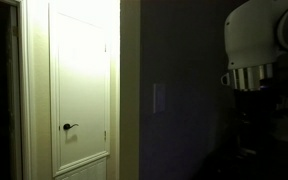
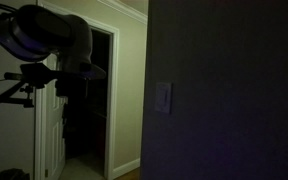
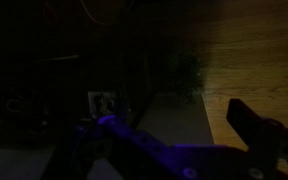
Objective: Close the switch on the wall
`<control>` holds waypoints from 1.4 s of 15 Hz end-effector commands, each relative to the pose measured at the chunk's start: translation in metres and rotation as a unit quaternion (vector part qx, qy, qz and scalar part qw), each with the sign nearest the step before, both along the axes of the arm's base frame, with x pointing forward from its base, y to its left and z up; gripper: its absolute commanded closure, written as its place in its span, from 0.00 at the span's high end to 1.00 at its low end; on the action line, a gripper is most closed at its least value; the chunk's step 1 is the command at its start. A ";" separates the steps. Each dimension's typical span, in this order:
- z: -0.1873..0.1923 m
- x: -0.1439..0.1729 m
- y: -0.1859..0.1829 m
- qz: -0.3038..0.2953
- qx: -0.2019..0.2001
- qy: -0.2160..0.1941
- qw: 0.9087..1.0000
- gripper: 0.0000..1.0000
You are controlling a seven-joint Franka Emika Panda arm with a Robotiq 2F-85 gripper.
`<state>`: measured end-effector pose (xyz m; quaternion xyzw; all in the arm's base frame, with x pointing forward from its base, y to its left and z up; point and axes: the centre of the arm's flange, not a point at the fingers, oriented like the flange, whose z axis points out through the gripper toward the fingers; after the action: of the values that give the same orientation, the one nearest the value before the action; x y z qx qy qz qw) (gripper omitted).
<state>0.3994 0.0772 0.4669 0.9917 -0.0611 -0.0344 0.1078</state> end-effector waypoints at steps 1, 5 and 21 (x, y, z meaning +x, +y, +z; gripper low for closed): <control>-0.007 0.066 -0.012 -0.011 0.005 -0.012 1.000 1.00; -0.015 0.063 -0.017 -0.008 0.012 -0.004 1.000 1.00; -0.021 0.110 -0.012 -0.029 0.038 -0.115 0.992 1.00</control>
<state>0.4972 0.0634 0.4472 0.9938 -0.0763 0.0437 0.0684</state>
